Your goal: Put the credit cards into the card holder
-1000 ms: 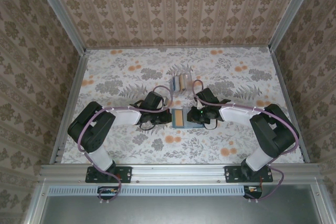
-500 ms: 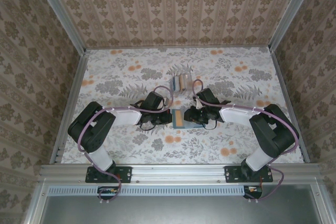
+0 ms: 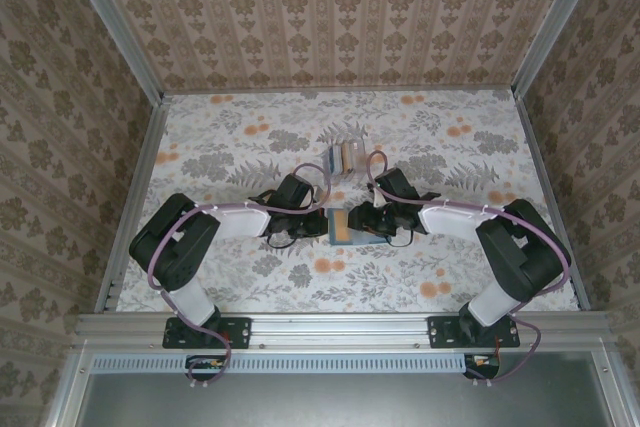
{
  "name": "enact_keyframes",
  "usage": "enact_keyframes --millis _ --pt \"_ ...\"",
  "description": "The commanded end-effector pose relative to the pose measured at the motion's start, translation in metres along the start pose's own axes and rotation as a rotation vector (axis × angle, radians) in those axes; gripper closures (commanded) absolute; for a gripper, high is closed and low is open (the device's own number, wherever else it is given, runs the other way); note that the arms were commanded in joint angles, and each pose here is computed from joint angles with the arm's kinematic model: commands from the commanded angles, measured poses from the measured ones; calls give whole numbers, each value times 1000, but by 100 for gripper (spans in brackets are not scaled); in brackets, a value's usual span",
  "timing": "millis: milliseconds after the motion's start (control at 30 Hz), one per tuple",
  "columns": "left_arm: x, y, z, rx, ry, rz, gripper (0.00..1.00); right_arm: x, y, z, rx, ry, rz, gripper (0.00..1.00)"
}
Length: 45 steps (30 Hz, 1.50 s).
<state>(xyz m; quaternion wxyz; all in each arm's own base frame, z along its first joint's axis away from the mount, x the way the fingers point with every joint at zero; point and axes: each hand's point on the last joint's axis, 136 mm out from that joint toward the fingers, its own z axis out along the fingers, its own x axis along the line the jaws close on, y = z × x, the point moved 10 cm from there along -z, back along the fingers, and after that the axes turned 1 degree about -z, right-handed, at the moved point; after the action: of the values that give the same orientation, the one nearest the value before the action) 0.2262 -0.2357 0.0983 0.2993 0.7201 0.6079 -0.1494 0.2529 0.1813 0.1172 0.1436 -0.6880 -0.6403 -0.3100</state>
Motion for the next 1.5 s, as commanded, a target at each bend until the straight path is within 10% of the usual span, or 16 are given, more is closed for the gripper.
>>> enact_keyframes --millis 0,667,1000,1333,1467 --pt "3 -8 2 54 28 6 99 -1 0 -7 -27 3 -9 53" --pt "2 16 -43 -5 33 44 96 -4 4 -25 -83 -15 -25 81" --pt "-3 14 -35 -1 -22 16 96 3 7 -31 -123 48 -48 73" --pt "-3 11 -34 -8 -22 11 96 2 7 -34 -140 69 -48 100" --pt "-3 10 -32 -2 -25 6 96 1 5 -34 -139 84 -42 89"
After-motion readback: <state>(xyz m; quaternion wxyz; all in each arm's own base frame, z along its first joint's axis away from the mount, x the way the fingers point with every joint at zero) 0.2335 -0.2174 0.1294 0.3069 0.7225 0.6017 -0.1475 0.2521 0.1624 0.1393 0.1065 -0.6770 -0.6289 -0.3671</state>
